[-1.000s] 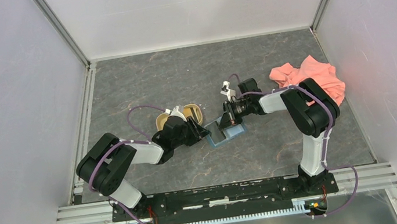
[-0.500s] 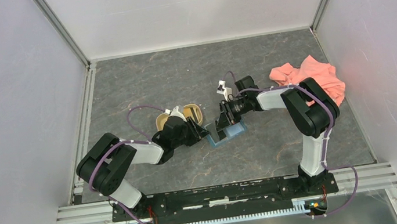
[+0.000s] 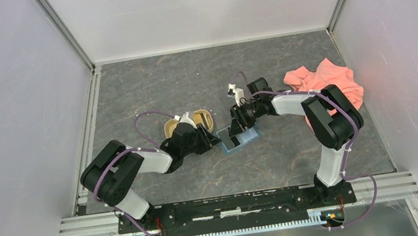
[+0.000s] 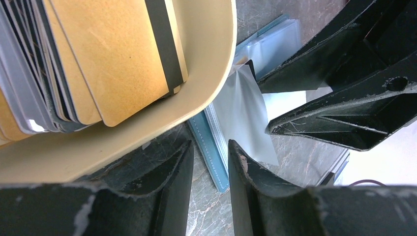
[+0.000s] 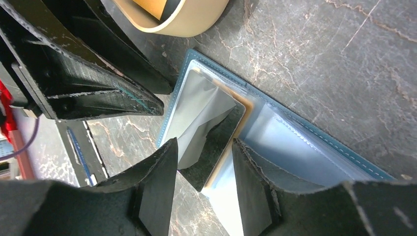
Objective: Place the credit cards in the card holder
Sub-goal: Insert the credit card into the card holder.
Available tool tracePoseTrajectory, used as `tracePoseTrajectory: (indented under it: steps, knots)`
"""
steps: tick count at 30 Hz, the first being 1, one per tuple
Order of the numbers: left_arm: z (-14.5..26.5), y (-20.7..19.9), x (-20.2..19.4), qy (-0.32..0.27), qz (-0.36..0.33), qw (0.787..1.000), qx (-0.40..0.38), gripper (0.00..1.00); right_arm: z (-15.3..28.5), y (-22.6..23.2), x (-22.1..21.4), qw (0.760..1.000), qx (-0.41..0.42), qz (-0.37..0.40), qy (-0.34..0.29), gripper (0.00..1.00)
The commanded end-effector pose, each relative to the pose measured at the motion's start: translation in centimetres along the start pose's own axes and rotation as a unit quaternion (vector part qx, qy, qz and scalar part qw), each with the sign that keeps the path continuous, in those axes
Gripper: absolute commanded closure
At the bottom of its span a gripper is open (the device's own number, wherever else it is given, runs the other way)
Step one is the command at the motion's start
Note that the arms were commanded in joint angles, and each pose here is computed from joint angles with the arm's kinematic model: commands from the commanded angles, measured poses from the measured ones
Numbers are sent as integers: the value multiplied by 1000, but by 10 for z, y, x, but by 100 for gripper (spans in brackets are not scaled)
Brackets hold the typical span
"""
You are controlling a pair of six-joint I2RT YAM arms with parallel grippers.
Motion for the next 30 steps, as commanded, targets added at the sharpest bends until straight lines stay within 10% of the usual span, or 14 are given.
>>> tracePoseTrajectory:
  steps: [1,21,30]
  knots:
    - [6,18,-22,51,-26,998,40,60,11,3,12,997,-43,53,-19,48]
    - [78,-35,40,-54,-206,977,-15,56,50,43,38,954,35,297,5,47]
    - [121,-33,90,-152,-310,929,134,19,111,81,75,887,-73,448,-88,43]
Point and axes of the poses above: each gripper's point midway between its finger pads, its own z axis back along the fingers, its own y axis along the line the jaws close on, x = y × z, the point moved 9 cm from there along z, back along the fingers, and after that the axes turned 11 degrees about -z, right-handed, at the moved point
